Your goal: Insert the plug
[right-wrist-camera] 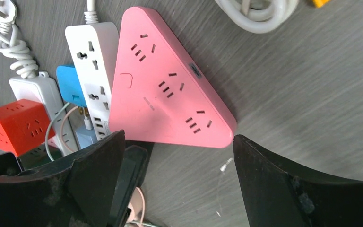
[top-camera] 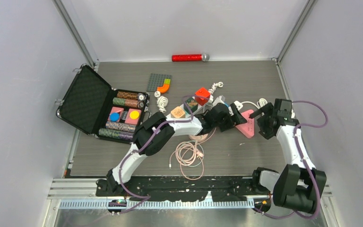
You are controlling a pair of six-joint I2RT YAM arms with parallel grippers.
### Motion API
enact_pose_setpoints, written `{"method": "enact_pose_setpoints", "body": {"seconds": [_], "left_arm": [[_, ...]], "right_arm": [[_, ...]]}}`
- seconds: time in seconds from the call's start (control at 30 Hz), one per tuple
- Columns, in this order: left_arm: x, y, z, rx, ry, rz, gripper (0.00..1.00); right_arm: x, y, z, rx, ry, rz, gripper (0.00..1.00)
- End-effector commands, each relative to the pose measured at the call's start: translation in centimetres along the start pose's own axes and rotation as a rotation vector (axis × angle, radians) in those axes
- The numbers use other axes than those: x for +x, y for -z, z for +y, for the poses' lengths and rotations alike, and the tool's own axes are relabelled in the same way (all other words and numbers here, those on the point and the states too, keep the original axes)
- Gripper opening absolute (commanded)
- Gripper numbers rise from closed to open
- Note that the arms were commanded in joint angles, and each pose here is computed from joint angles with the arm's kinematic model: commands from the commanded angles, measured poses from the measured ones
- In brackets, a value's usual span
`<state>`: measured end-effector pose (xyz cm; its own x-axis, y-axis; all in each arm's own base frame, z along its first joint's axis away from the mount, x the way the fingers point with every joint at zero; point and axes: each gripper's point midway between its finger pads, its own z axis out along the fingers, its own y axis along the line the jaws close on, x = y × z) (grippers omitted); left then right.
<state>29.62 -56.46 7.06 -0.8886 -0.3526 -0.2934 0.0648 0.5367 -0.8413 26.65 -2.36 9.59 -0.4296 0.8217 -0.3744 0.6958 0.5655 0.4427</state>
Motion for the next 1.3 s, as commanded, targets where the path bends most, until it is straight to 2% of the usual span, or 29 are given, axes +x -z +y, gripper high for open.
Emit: {"method": "enact_pose_setpoints", "body": {"seconds": [0.0,0.27,0.47,0.73,0.9,1.0,1.13,1.27], "left_arm": [[-1.6,-0.9,0.1,0.015,-0.044,-0.071,0.82],[-1.3,-1.6,0.8,0.054,-0.1,-0.085,0.82],[-0.4,-2.0,1.6,0.07,-0.116,-0.089,0.79],[-0.4,-2.4,1.6,0.082,-0.109,-0.129,0.61],[0.1,-2.4,1.1,0.131,-0.078,-0.132,0.59],[-0.1,-2.2,0.8,0.151,-0.092,-0.146,0.55],[0.0,-2.3,1.0,0.135,-0.101,-0.135,0.34],[-0.3,-2.0,1.1,0.145,-0.082,-0.137,0.06]], "right_arm": [[-0.5,-2.0,2.3,-0.092,-0.104,0.006,0.89],[1.1,-5.5,1.1,-0.034,-0.18,0.106,0.86],[2.7,-5.8,0.9,-0.042,-0.267,0.157,0.83],[3.5,-5.5,0.6,-0.038,-0.301,0.178,0.81],[4.0,-5.8,0.9,-0.05,-0.308,0.211,0.8],[4.2,-5.7,1.1,-0.064,-0.311,0.226,0.8],[4.2,-5.5,1.6,-0.085,-0.305,0.232,0.8],[4.0,-5.1,1.8,-0.1,-0.295,0.224,0.8]]}}
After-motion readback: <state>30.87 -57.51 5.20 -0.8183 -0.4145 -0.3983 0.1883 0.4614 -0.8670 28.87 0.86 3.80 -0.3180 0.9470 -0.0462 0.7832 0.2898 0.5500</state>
